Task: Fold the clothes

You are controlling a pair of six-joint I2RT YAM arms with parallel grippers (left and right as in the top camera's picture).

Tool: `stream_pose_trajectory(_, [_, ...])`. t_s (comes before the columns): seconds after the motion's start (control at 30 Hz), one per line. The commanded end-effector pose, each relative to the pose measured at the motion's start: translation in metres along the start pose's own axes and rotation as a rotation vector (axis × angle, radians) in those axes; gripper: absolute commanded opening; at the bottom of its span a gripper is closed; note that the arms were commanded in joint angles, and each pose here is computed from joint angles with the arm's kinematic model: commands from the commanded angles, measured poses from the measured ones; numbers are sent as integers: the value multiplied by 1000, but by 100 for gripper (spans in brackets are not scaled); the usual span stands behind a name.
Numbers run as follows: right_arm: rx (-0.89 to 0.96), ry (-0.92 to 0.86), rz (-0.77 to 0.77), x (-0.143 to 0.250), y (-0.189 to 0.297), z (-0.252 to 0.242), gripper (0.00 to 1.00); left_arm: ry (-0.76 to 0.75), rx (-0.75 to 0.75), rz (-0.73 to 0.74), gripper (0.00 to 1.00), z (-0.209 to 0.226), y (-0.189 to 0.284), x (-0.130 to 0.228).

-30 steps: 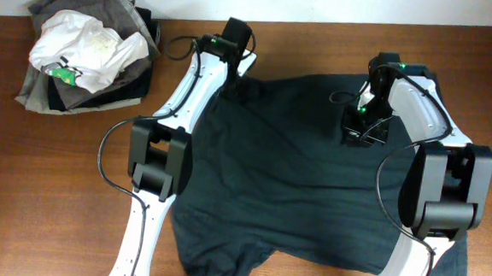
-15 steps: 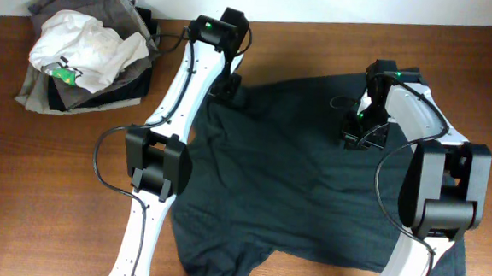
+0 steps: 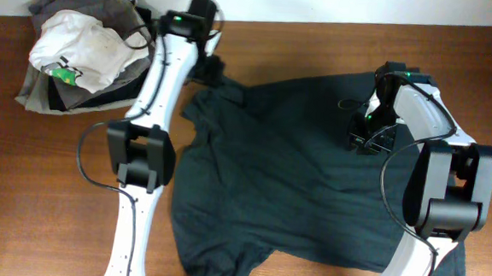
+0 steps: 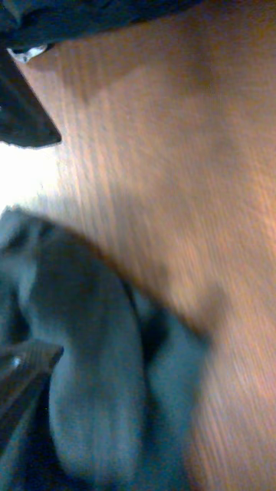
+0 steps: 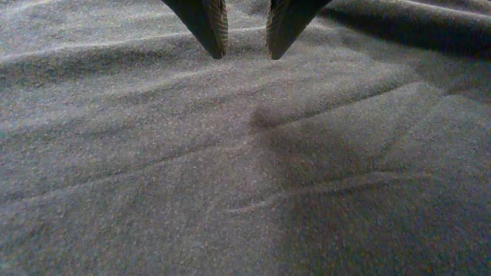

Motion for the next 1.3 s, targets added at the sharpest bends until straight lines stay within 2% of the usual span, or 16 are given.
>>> stream_pose_trajectory(0.0, [-16,12,-25,-1,10,3,22,70,84,64,64,30,-24,18])
stream_pose_trajectory(0.07, [-17,12,-25,-1,10,3,22,93,125,78,45,37,-24,24])
stream_pose_trajectory(0.1, [-17,12,-26,-1,10,3,22,99,149,85,41,37,-24,26])
stream_pose_trajectory(0.13, [-18,12,-28,-1,10,3,22,102,181,87,40,35,-25,27])
stream_pose_trajectory(0.37, [-18,13,-28,-1,10,3,22,101,389,-8,42,16,-22,15])
stream_pose_trajectory(0.4, [-18,13,-28,-1,10,3,23,96,406,-19,47,13,-22,14])
stream_pose_trajectory(0.47, [-18,13,-28,-1,10,3,22,85,414,-28,51,9,-23,11])
stream_pose_trajectory(0.73, [-18,13,-29,-2,10,3,22,60,429,5,50,-5,-39,10])
stream_pose_trajectory(0.77, [-19,13,-31,-2,10,3,23,45,437,17,45,-8,-44,11])
stream_pose_trajectory(0.9, [-29,19,-70,-7,13,6,20,20,441,20,1,-11,-44,11])
stream_pose_trajectory(1.07, [-90,9,-173,-28,43,9,20,11,437,4,1,-11,-19,9])
stream_pose_trajectory(1.13, [-129,0,-243,-42,57,9,27,-21,434,-17,1,-16,1,6])
stream_pose_trajectory(1.27, [-194,22,-391,-69,74,2,59,-95,422,-47,1,-30,27,4])
Point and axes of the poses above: each gripper's point midway between its finger pads, its own y axis back along the fingers, its own z axis along the line the jaws close on, x = y × z, the point moved 10 cm from there along y, back along the fingers, and after that the axes turned 14 degrees about -y, right-handed, at the moved point
